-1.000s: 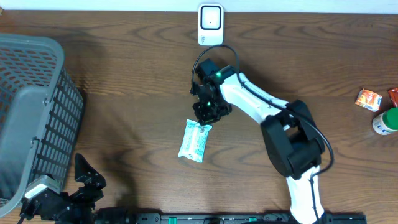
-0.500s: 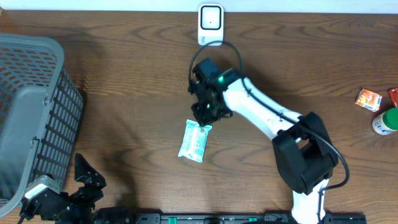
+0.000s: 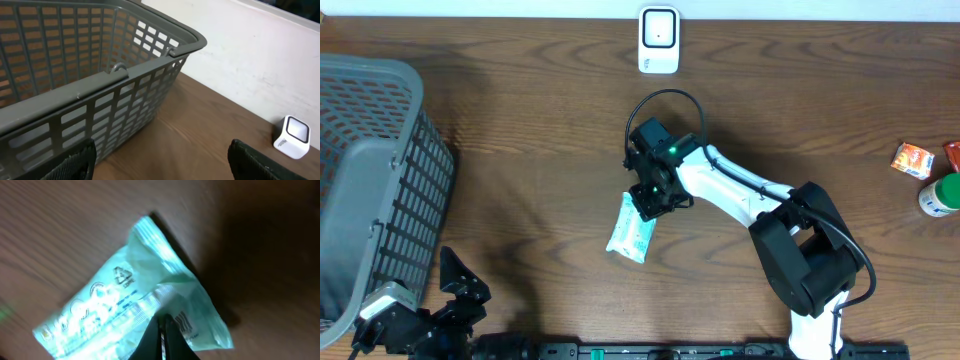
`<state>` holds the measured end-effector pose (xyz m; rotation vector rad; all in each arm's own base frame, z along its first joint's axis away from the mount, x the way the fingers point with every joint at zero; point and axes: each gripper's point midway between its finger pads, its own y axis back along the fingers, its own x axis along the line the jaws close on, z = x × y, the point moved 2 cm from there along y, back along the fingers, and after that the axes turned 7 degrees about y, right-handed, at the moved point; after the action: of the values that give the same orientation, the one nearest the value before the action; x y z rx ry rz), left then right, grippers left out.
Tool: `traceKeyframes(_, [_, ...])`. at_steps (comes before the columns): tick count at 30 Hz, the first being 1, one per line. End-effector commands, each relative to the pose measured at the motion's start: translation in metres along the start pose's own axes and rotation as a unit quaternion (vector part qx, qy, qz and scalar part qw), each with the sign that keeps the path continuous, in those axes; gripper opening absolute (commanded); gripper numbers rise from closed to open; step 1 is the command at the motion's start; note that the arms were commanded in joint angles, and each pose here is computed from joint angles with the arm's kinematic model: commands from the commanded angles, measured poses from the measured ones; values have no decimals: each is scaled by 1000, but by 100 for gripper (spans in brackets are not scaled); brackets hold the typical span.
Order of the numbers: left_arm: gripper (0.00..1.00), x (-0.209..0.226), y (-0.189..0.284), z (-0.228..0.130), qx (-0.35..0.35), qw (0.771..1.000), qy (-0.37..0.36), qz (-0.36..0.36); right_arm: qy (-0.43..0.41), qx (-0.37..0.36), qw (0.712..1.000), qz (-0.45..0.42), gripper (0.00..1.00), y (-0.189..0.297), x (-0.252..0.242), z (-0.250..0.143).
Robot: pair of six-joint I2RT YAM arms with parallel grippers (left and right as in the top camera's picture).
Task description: Scan the item barcode
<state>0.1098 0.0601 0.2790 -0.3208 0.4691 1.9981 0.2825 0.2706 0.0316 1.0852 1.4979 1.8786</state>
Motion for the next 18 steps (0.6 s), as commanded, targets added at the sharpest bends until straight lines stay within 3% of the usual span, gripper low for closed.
traceKeyframes(1, [84,-1,1,-1,0,1000,5,-6,8,-29,999,-19,1,31,2,16])
traceKeyframes(8, [84,-1,1,-1,0,1000,5,-6,20,-50,998,-16,1,63,20,20])
traceKeyframes(18, [84,-1,1,-1,0,1000,5,-6,-21,24,999,-21,1,-17,12,-16])
